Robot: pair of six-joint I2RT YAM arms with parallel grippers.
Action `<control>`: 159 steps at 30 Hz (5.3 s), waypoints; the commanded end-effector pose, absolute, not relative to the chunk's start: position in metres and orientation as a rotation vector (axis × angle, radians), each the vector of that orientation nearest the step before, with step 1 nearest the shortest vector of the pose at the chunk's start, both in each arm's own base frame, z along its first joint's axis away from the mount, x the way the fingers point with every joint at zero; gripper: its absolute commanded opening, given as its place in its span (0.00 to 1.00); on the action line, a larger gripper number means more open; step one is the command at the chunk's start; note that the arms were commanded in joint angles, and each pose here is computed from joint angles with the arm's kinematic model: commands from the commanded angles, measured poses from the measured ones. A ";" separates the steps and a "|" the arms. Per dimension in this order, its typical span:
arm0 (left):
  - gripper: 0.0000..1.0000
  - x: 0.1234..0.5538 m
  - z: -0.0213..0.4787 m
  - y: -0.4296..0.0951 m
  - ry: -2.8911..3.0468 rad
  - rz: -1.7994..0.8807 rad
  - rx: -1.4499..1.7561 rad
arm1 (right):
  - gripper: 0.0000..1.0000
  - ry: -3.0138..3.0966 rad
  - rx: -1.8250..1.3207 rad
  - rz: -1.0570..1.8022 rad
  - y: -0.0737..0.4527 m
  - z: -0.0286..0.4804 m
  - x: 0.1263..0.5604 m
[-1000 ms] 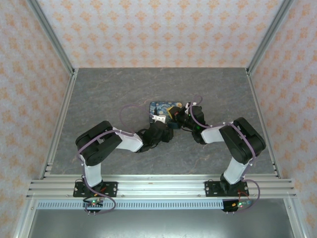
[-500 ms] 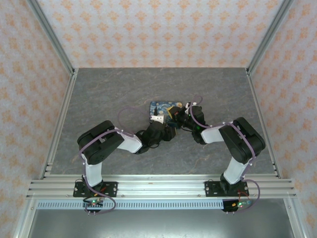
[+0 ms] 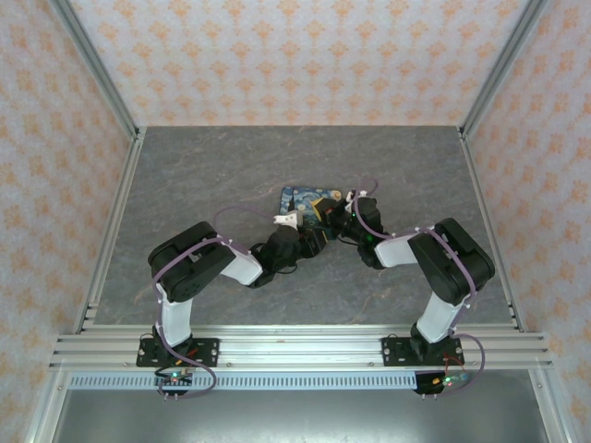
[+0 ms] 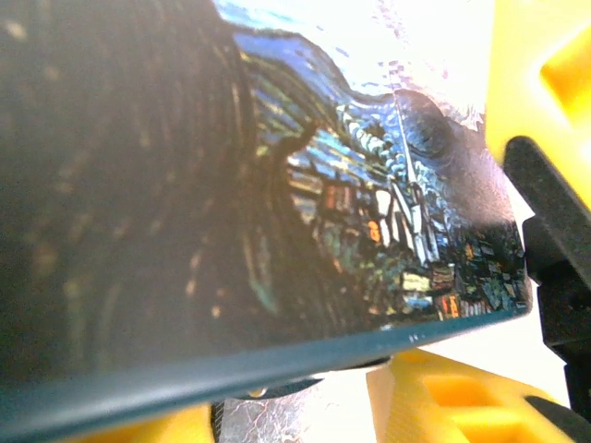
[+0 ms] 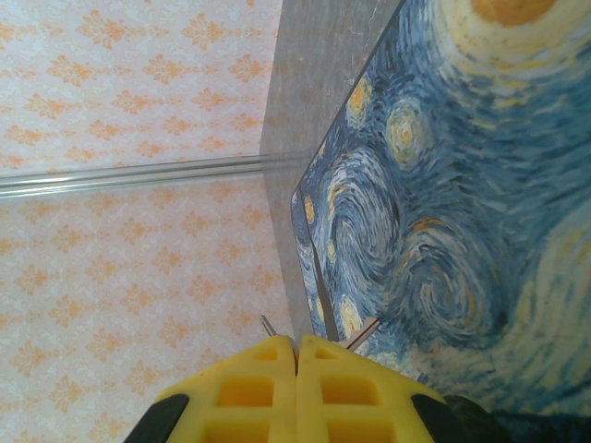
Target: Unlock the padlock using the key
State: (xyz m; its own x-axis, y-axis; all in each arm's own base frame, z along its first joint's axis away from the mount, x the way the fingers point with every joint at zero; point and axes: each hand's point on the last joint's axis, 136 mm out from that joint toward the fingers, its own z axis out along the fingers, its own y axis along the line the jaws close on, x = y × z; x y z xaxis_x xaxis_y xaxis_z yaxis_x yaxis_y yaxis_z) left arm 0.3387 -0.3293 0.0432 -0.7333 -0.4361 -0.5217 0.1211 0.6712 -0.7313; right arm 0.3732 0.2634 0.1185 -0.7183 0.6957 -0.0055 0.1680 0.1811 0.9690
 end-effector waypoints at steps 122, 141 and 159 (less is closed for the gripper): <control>0.22 0.353 0.033 -0.319 2.072 -1.042 -0.594 | 0.00 2.076 0.882 1.523 0.261 0.086 0.365; 0.17 0.360 0.027 -0.313 2.052 -0.997 -0.646 | 0.00 2.082 0.885 1.521 0.261 0.085 0.365; 0.00 0.349 0.053 -0.310 2.115 -1.098 -0.623 | 0.00 2.080 0.748 1.493 0.252 0.133 0.351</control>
State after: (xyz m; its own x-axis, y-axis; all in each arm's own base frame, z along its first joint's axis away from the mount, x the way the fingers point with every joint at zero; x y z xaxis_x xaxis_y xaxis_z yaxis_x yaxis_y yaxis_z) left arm 0.3537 -0.3181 0.0432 -0.6440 -0.6763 -0.3577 -0.0916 0.5323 -0.8416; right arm 0.3620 0.2586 0.1212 -0.7276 0.6859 -0.0106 0.1859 0.2120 0.9594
